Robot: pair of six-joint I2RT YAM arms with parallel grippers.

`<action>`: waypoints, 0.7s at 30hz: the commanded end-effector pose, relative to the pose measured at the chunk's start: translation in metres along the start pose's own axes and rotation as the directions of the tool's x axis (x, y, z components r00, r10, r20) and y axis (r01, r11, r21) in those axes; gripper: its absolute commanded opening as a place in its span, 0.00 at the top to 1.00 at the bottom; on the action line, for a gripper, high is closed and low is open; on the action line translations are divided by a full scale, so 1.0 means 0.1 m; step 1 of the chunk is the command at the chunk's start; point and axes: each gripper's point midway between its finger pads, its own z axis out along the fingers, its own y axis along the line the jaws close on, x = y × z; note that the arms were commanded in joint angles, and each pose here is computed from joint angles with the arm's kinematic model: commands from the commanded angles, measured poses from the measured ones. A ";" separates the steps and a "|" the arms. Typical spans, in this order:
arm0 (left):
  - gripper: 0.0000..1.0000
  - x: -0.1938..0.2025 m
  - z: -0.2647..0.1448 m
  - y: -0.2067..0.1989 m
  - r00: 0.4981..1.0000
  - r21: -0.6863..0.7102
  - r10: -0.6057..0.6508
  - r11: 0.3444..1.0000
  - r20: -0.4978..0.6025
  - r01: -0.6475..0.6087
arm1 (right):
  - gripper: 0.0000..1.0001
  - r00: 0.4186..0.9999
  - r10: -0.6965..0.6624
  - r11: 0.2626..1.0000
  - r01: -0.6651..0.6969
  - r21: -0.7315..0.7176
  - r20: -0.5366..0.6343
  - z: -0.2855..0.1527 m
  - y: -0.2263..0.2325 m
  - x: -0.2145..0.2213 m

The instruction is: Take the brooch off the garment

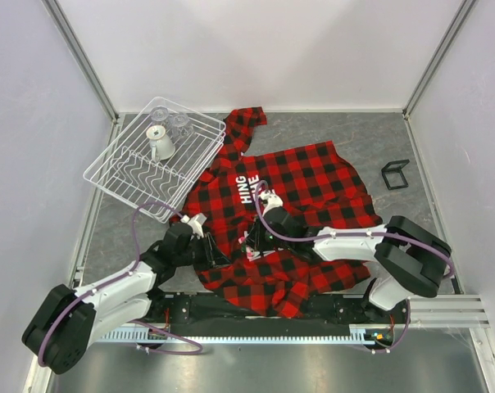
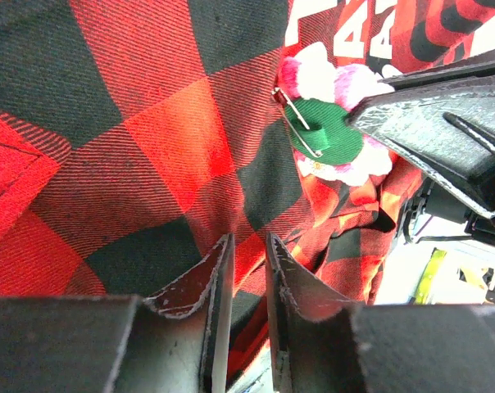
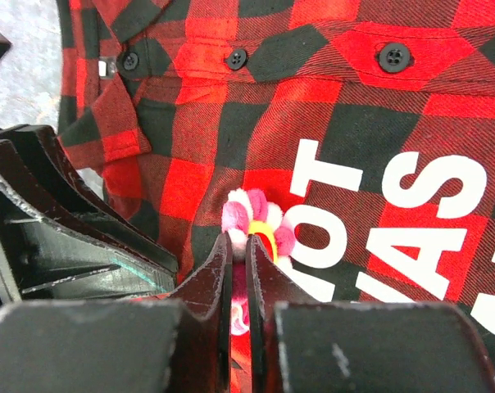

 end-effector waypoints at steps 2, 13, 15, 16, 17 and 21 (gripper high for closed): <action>0.72 -0.04 0.02 -0.09 1.000 0.031 -0.004 1.000 0.001 0.004 | 1.00 0.981 0.125 0.977 -0.096 -0.191 0.147 -0.14 0.27 -0.27; 0.72 -0.07 0.01 -0.17 1.000 0.056 -0.002 0.998 0.005 0.002 | 1.00 0.949 0.249 0.924 -0.173 -0.341 0.195 -0.21 0.34 -0.36; 0.73 -0.09 0.00 -0.19 1.000 0.064 0.000 0.998 0.011 -0.001 | 1.00 0.944 0.263 0.917 -0.182 -0.354 0.197 -0.18 0.30 -0.31; 0.73 -0.09 0.00 -0.20 1.000 0.063 0.002 0.998 0.012 -0.003 | 1.00 0.942 0.269 0.917 -0.187 -0.353 0.199 -0.18 0.28 -0.30; 0.73 -0.10 0.00 -0.19 1.000 0.058 0.000 0.998 0.014 -0.001 | 1.00 0.940 0.277 0.916 -0.196 -0.351 0.199 -0.19 0.22 -0.26; 0.73 -0.10 0.00 -0.18 1.000 0.055 0.003 0.998 0.016 -0.004 | 0.99 0.936 0.289 0.922 -0.216 -0.323 0.199 -0.21 0.07 -0.19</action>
